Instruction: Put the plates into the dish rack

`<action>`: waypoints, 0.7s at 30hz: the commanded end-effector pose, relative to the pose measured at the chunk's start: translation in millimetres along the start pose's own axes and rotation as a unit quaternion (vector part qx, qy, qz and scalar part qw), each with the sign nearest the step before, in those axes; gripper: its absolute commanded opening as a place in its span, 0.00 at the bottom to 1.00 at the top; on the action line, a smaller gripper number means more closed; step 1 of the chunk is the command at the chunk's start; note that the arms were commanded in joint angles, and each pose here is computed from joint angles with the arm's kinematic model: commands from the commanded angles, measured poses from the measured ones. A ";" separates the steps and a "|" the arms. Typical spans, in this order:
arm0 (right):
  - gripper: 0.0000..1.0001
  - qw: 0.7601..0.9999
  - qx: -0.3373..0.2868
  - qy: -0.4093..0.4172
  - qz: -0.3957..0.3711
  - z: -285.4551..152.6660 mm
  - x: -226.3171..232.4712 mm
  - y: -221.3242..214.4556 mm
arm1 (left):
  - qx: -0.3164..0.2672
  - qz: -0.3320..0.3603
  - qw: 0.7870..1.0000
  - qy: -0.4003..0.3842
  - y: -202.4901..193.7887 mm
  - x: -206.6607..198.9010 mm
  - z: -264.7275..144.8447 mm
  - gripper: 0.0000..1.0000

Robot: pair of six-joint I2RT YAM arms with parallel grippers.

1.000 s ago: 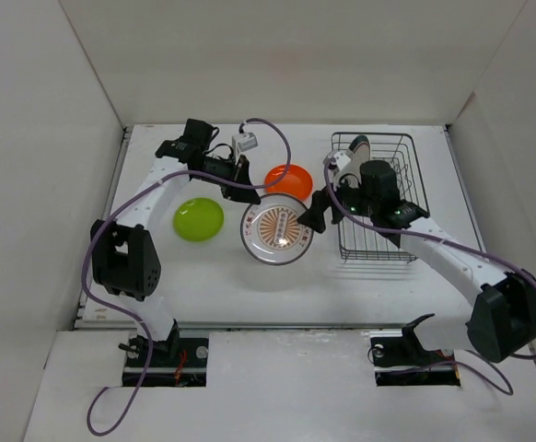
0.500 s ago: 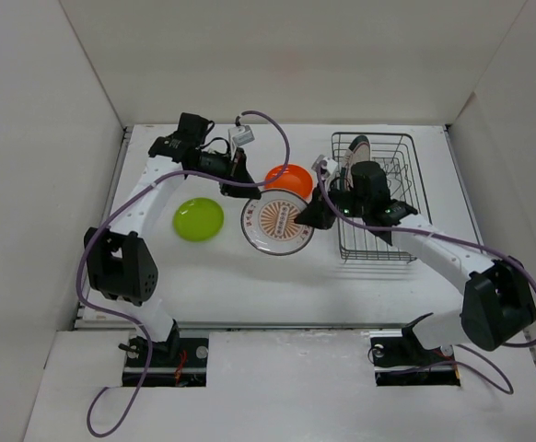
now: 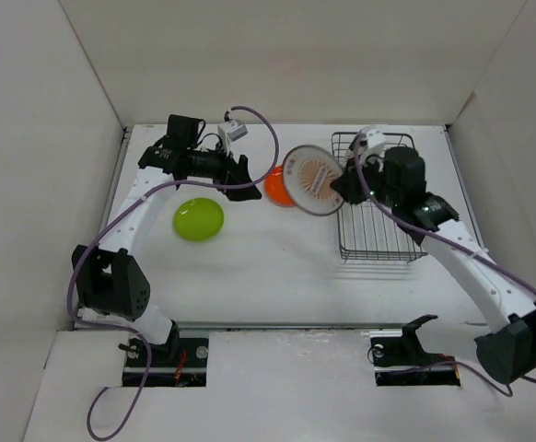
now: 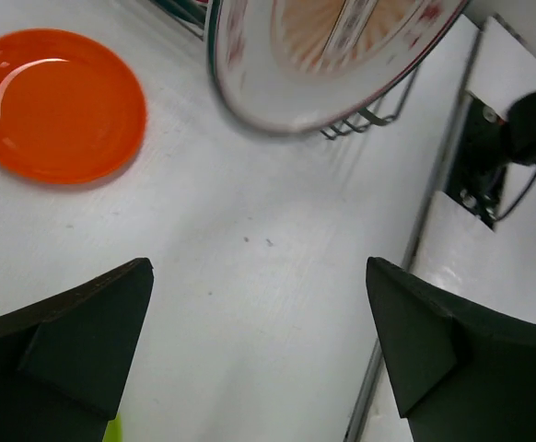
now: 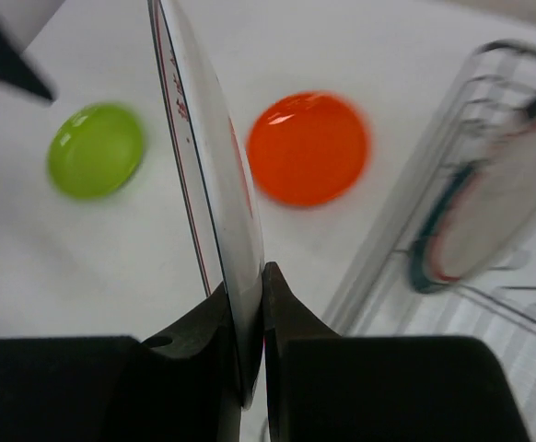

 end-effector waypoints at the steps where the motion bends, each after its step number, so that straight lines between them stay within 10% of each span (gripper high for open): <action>1: 0.08 0.970 -0.136 -0.202 0.027 -64.8 -36.5 78.8 | -0.037 0.017 0.995 0.092 20.9 6.0 -15.4 1.00; 10: 0.08 0.877 -0.200 -0.431 0.068 -130.9 -111.3 116.5 | -0.023 -0.010 0.978 0.207 15.7 33.5 -23.0 1.00; 21: 0.08 0.877 -0.159 -0.444 0.096 -79.8 -151.5 106.1 | -0.020 -0.010 0.974 0.224 13.8 35.1 -26.0 1.00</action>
Point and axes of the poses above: each gripper's point midway between its finger pads, its own z axis out along the fingers, its own x axis along the line the jaws close on, y = z × x, the point moved 5 cm from there along -z, back along the fingers, and after that the axes turned 5 degrees about z, right-handed, at the moved point
